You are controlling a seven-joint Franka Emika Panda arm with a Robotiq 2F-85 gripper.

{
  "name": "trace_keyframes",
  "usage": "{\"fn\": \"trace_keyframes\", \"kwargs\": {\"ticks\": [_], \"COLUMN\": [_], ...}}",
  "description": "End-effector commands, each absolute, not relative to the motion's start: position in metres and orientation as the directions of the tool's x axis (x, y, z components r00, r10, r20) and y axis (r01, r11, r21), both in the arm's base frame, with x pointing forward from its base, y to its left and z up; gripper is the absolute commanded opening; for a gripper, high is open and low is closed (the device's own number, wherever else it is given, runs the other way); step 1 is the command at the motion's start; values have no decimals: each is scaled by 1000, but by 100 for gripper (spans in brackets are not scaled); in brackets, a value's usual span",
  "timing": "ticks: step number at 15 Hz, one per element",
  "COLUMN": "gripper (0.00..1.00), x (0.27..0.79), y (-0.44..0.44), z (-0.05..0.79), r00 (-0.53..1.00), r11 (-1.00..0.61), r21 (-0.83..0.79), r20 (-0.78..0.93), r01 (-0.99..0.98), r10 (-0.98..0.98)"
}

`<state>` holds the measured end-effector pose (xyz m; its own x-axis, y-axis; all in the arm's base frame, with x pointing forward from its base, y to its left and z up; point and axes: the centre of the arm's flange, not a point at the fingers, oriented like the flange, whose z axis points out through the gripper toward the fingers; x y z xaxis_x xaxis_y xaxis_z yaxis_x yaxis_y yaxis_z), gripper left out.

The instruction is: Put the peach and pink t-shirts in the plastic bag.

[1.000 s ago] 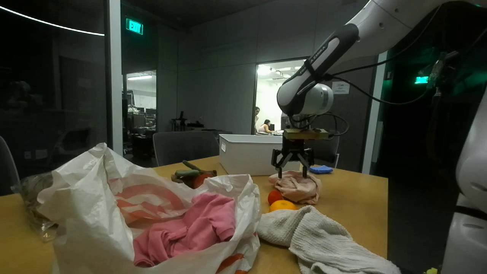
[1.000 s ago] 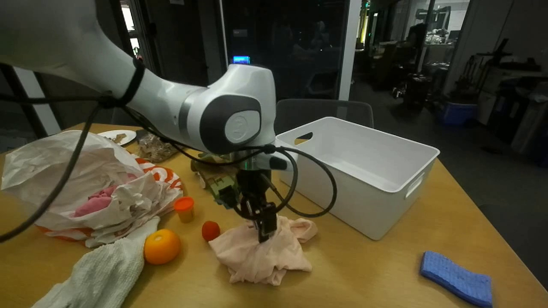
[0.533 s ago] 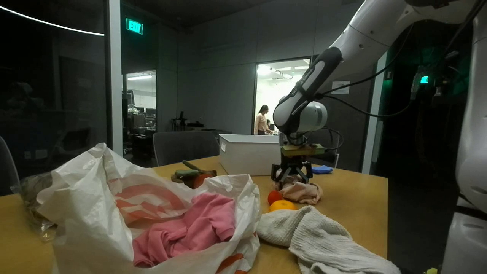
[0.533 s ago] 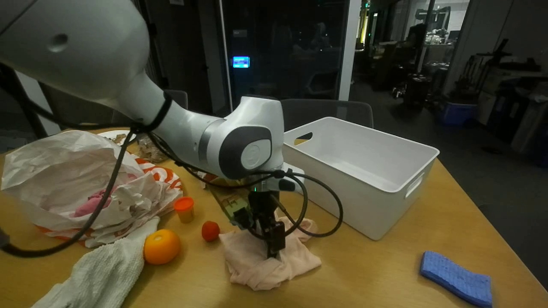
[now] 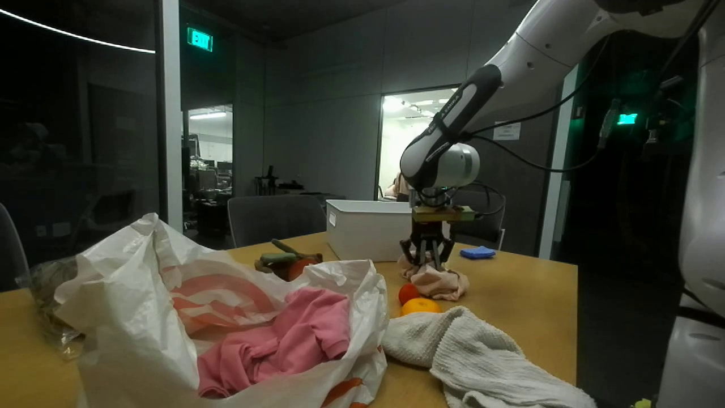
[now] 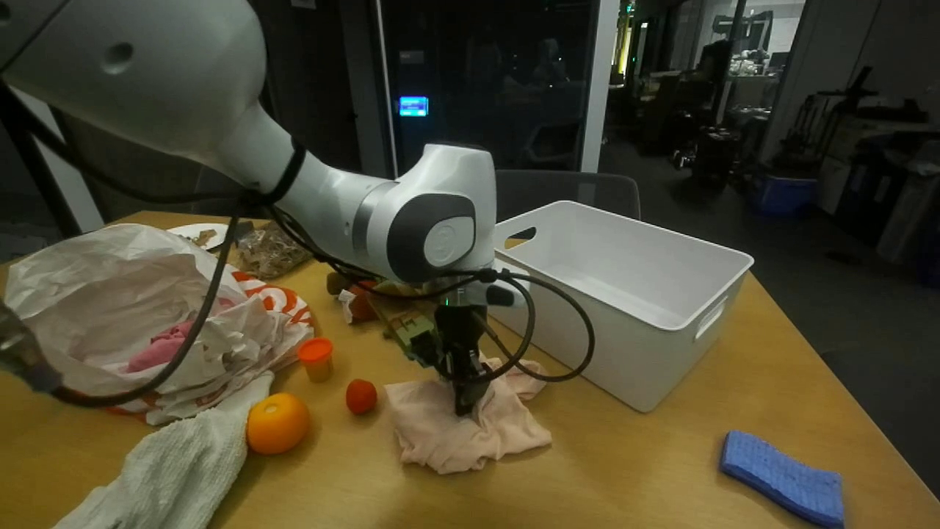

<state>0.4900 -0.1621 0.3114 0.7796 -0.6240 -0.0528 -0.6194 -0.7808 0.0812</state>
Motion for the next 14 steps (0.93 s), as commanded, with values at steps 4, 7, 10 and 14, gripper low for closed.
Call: {"fn": "trace_keyframes", "kwargs": {"ticks": [4,7,10,14], "gripper": [2,3,3,3], "x": [520,523,511,473], "y": [-124,-85,-39,26], "z": [369,422,477,534], "r00": [824,871,911,958], "r11": [-823,-873,-926,-985], "r21": [52,17,-27,-42], "r20": [-19,74,171,231], "r01": [-565,-488,-377,-166], "r10": [-567,-486,-376,-172]}}
